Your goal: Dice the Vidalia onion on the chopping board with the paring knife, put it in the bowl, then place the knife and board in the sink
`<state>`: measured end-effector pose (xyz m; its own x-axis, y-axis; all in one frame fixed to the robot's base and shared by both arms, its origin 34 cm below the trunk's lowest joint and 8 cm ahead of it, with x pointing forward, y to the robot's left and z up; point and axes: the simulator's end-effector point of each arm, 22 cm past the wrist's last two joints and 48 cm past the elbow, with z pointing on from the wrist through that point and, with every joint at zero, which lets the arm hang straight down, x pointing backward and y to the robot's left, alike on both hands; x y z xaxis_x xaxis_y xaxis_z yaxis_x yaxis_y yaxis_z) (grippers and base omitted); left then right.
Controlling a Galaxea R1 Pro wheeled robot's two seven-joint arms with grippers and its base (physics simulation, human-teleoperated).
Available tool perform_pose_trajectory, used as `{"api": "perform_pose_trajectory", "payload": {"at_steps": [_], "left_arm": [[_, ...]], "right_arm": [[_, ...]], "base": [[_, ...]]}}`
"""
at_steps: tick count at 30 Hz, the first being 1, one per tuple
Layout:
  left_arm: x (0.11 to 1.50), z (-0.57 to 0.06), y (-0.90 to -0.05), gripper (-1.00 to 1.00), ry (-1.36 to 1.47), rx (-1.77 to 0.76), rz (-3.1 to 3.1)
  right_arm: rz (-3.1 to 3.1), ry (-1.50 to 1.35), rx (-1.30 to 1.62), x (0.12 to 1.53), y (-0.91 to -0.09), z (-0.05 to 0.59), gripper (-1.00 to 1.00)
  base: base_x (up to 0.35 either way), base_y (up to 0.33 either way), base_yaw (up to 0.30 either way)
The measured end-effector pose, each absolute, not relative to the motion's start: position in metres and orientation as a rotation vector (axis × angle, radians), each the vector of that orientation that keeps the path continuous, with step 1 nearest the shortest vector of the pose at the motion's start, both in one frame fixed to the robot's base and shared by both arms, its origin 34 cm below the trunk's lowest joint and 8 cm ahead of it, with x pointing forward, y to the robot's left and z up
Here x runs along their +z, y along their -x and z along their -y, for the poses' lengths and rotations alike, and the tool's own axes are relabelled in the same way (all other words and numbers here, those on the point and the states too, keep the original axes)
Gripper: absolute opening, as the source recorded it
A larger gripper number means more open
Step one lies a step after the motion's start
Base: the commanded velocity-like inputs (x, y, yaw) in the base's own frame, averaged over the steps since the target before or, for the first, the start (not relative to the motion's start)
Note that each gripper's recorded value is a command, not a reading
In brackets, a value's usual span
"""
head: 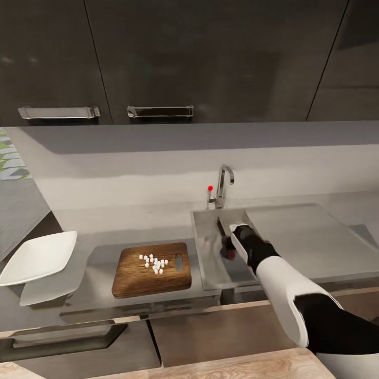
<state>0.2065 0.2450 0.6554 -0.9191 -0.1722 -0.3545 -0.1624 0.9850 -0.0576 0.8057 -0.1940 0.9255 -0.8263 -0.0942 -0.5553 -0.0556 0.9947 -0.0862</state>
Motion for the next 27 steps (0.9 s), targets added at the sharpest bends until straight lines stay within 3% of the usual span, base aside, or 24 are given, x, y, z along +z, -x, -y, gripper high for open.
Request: {"api": "perform_pose_trajectory", "payload": {"at_steps": [27], "left_arm": [[0.655,-0.245,-0.205,1.0,0.242,-0.037,-2.768]], "right_arm": [[-2.513,0.057,0.056,0.845,-0.769,0.182,-1.0]], "base": [[0.0,0.0,0.0]]}}
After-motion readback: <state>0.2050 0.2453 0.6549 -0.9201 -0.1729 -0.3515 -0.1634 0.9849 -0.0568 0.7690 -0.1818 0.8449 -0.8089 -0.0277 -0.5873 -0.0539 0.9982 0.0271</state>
